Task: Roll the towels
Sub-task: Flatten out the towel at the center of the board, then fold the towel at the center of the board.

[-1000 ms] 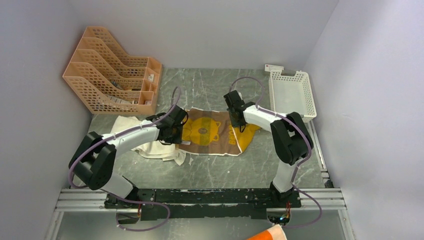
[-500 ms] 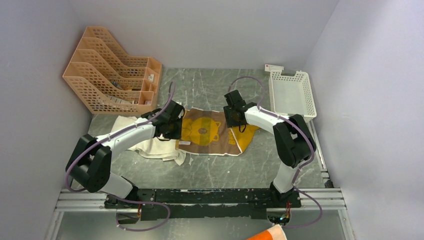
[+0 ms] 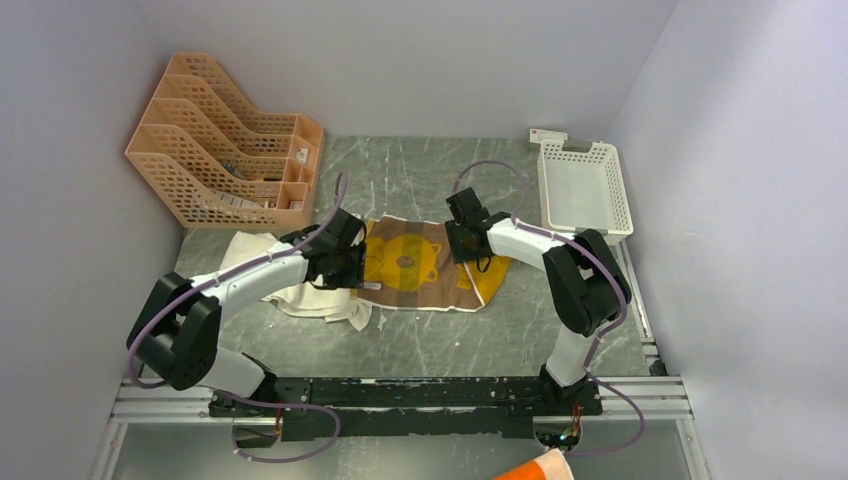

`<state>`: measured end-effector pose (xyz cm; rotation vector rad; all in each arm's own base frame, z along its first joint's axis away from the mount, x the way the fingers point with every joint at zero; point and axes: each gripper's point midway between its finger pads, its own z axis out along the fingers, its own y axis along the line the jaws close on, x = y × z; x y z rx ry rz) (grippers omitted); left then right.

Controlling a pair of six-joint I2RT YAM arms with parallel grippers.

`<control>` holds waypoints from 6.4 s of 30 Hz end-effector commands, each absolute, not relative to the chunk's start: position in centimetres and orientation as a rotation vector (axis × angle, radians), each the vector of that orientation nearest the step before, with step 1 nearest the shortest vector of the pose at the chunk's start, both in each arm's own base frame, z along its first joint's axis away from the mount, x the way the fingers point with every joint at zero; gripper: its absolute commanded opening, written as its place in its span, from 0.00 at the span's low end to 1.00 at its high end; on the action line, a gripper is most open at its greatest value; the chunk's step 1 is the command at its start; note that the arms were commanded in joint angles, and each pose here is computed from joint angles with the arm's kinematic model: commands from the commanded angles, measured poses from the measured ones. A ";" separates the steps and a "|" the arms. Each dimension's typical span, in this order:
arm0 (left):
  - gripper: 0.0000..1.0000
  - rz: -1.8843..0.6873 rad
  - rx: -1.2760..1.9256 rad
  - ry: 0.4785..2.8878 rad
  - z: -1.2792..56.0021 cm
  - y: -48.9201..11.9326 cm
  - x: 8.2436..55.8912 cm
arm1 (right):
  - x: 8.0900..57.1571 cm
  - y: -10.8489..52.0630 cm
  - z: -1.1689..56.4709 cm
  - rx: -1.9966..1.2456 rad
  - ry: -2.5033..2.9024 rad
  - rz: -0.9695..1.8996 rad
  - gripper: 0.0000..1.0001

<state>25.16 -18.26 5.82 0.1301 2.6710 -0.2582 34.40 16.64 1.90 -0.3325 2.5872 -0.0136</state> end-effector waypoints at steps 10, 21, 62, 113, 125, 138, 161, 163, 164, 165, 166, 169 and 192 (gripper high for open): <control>0.31 -0.345 0.119 2.720 4.0 -19.0 23.9 | 33.5 14.9 1.1 -0.305 2.598 -0.130 0.00; 0.07 -0.345 0.132 2.666 6.1 -19.5 25.5 | 35.0 14.4 8.4 -0.203 2.461 -0.138 0.00; 0.07 -0.268 -0.091 1.959 37.6 -7.0 35.9 | 30.3 8.4 42.0 0.075 1.691 0.121 0.00; 0.84 -0.353 0.117 2.146 15.0 -11.5 63.9 | 64.6 5.9 13.6 0.167 2.066 0.355 1.00; 0.52 -0.507 0.107 2.272 9.6 -13.8 59.8 | 65.7 3.4 7.6 -0.051 2.236 0.115 0.89; 0.43 -0.314 -0.039 2.414 4.0 -12.2 57.2 | 65.6 3.8 2.3 -0.143 2.301 0.129 0.79; 0.43 -0.301 -0.122 2.375 5.0 -11.5 55.8 | 67.5 4.2 2.5 -0.140 2.221 0.155 0.61; 0.43 -0.311 -0.119 2.363 5.6 -11.6 55.9 | 67.6 4.5 2.3 -0.141 2.213 0.178 0.55; 0.43 -0.314 -0.118 2.360 5.9 -11.7 55.9 | 67.7 4.7 2.3 -0.144 2.208 0.190 0.53; 0.43 -0.317 -0.116 2.355 6.1 -11.7 56.0 | 67.8 5.0 2.2 -0.149 2.201 0.200 0.50; 0.43 -0.319 -0.116 2.353 6.3 -11.8 56.0 | 67.9 5.0 2.2 -0.151 2.197 0.206 0.49; 0.43 -0.325 -0.113 2.341 7.0 -11.8 56.1 | 68.2 5.4 1.8 -0.164 2.197 0.222 0.48; 0.49 -0.328 -0.131 2.422 3.7 -11.9 54.9 | 65.7 2.2 2.4 -0.077 2.252 0.114 0.00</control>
